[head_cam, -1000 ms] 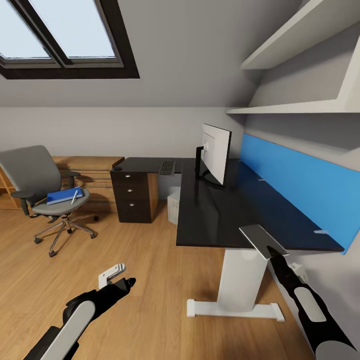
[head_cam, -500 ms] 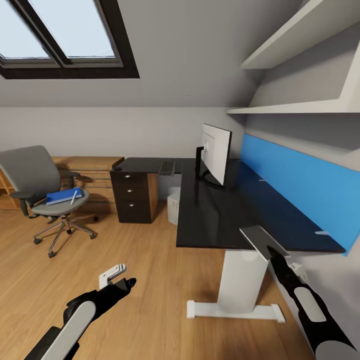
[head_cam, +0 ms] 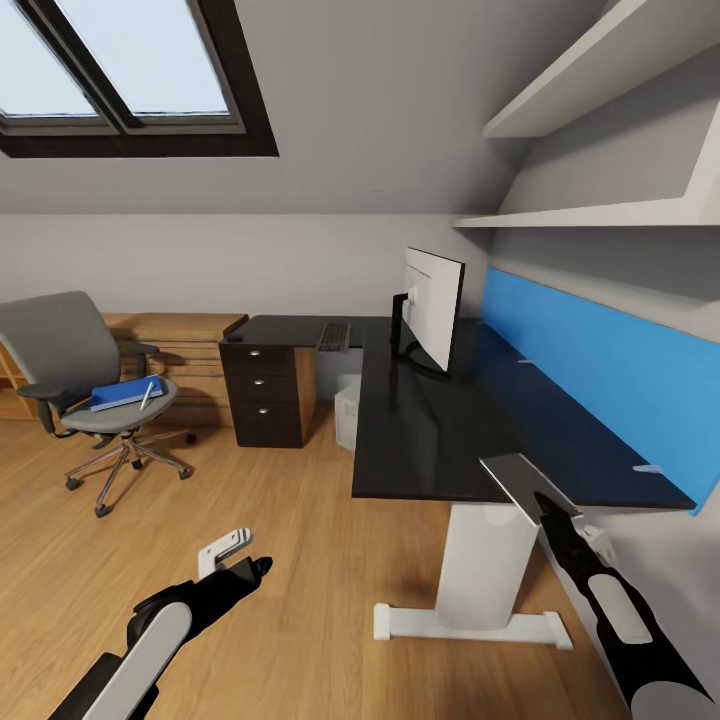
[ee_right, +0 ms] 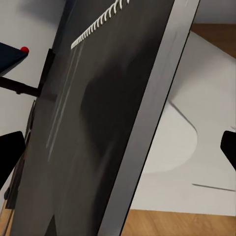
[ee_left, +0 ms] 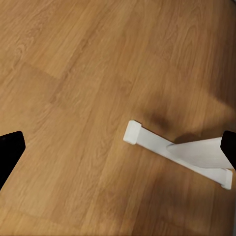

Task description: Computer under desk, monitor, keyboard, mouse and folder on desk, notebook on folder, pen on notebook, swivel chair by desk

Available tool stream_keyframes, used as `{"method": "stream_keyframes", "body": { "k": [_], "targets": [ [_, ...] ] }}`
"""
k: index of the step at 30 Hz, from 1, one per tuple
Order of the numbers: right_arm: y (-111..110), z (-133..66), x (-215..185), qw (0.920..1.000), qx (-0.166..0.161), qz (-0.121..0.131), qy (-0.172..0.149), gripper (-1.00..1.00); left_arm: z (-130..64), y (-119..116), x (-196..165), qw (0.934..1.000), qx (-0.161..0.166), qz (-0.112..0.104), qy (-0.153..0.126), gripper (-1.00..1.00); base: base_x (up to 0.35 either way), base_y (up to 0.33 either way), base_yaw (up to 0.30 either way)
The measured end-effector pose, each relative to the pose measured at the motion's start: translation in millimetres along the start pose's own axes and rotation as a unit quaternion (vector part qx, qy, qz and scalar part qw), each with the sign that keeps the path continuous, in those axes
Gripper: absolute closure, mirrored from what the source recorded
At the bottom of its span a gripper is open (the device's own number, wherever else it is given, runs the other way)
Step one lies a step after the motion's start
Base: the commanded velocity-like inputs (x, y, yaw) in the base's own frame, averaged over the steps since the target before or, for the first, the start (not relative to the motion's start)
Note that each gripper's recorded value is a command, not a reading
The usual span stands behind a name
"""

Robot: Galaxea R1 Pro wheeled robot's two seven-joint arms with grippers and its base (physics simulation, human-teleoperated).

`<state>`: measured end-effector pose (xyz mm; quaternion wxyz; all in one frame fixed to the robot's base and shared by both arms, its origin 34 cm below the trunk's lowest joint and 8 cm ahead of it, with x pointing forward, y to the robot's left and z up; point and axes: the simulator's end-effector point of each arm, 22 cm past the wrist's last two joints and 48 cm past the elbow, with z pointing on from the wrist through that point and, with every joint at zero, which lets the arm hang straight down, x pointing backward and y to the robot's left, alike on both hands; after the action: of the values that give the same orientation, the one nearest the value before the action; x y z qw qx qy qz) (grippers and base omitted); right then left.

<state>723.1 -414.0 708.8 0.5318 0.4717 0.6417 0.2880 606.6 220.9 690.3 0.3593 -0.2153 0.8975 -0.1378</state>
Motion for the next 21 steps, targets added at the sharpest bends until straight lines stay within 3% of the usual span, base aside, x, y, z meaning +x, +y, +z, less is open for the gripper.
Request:
{"method": "stream_keyframes", "body": {
  "k": [2,3,21],
  "targets": [
    [0.1,0.1,-0.2,1.0000,0.000,0.000,0.000,-1.00,0.2,0.3,0.2,1.0000,0.000,0.000,0.000,-1.00,0.002,0.000,0.000],
    [0.1,0.1,-0.2,1.0000,0.000,0.000,0.000,1.00,0.2,0.3,0.2,1.0000,0.000,0.000,0.000,-1.00,0.001,0.000,0.000],
    [0.0,0.2,-0.4,1.0000,0.001,-0.001,-0.002,1.00,2.3,2.6,4.0,1.0000,-0.004,0.000,0.005,-1.00,0.000,0.000,0.000]
  ]
}}
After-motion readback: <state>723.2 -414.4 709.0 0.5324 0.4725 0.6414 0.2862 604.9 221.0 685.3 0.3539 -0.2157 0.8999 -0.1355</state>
